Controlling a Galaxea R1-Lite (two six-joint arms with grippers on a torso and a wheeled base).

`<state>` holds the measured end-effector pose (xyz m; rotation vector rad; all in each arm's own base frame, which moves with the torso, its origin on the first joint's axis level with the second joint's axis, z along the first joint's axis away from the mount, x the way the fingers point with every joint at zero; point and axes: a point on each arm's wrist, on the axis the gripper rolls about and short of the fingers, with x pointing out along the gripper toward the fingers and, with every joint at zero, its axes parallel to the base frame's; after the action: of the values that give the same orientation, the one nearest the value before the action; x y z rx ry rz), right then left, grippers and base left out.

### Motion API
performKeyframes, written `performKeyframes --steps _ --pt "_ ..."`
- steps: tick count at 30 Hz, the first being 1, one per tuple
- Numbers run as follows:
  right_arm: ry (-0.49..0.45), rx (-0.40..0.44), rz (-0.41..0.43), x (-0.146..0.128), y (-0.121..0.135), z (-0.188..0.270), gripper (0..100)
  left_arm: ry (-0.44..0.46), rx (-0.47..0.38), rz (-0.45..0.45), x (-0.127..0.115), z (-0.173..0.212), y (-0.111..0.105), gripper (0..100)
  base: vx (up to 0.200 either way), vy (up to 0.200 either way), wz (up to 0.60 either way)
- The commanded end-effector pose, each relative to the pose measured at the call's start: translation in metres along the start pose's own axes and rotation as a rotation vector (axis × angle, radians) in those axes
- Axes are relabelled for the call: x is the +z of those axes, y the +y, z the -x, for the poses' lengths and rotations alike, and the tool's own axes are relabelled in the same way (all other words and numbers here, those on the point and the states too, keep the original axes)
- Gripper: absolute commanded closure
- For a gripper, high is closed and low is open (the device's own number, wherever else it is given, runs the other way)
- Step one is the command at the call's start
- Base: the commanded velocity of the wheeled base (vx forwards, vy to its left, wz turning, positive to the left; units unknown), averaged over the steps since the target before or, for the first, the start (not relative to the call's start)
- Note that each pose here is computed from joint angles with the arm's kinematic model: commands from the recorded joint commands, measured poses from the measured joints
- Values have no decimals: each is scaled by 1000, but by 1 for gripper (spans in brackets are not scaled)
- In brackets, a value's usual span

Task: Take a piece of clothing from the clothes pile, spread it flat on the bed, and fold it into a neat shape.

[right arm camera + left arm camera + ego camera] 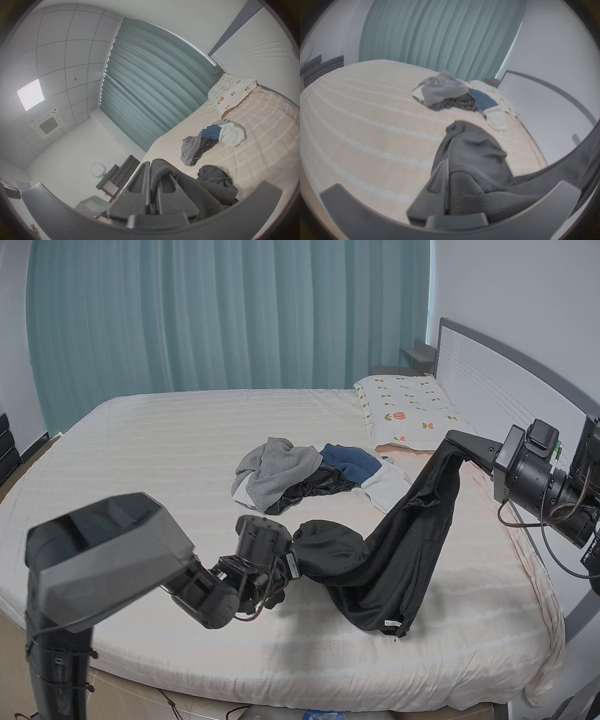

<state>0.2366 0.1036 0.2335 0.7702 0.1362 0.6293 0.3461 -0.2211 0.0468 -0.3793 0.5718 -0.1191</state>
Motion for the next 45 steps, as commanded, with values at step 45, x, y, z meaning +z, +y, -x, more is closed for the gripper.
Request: performKeyframes --steps 45 --pt "142 -353 -224 -63 -92 -2 100 101 -216 377 31 115 53 100 -27 0 0"
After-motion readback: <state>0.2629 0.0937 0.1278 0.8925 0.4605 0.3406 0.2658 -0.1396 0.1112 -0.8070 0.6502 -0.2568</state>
